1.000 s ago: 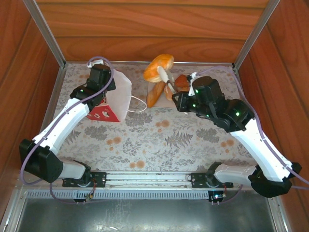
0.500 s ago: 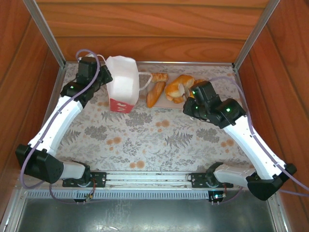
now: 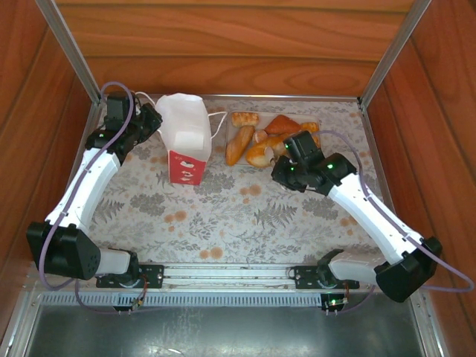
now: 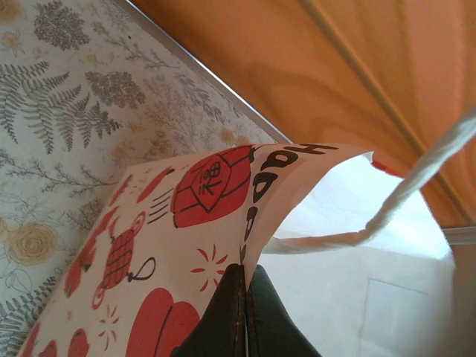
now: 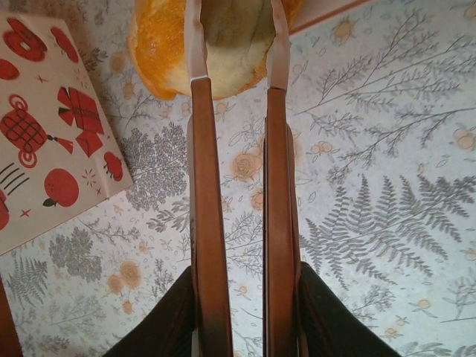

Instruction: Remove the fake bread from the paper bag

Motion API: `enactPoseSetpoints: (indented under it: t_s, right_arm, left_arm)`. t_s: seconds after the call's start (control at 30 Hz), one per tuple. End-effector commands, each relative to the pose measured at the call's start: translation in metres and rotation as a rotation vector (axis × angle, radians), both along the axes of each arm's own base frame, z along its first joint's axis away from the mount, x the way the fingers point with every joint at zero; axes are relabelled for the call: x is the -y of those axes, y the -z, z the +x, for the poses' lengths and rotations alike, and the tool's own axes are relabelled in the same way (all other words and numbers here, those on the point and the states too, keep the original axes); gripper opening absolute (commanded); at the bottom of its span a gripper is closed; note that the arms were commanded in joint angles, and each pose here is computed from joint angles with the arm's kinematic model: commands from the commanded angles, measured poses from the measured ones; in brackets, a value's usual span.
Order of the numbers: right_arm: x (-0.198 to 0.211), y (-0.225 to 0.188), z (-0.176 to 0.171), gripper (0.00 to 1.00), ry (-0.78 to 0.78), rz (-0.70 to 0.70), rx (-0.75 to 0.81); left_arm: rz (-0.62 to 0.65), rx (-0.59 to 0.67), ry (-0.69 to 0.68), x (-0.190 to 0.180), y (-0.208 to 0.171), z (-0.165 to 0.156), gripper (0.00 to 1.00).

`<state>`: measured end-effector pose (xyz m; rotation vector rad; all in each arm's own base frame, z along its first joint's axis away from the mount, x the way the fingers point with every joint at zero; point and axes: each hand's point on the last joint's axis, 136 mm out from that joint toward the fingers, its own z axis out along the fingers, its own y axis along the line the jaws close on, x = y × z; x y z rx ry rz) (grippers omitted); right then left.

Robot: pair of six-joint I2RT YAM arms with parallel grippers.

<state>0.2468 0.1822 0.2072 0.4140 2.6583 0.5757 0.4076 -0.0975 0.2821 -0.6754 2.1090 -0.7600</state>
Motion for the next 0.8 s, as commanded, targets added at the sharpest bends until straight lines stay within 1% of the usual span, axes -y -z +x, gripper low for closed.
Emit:
enactPoseSetpoints:
  t_s: [0.0, 0.17, 0.43, 0.6, 0.77]
  right_arm:
    - [-0.01, -0.009, 0.012, 0.14, 0.017, 0.068, 0.036]
    - [-0.007, -0.002, 0.015, 0.15, 0.04, 0.052, 0.022]
    - [-0.005, 0.003, 0.027, 0.17, 0.098, 0.066, 0.016]
    - [-0.01, 0.007, 0.037, 0.18, 0.118, 0.085, 0.018]
    - [-0.016, 0.013, 0.049, 0.18, 0.128, 0.105, 0.007]
  left_arm:
    - [-0.033, 0.025, 0.003, -0.002, -0.007, 0.0, 0.0]
    - [-0.01, 0.013, -0.005, -0.013, 0.0, -0.002, 0.0]
    - [0.035, 0.005, -0.009, -0.022, 0.009, -0.003, 0.0]
    - [0.07, 0.006, -0.004, -0.026, 0.005, -0.003, 0.0]
    - [0.079, 0.008, -0.001, -0.027, 0.004, -0.004, 0.0]
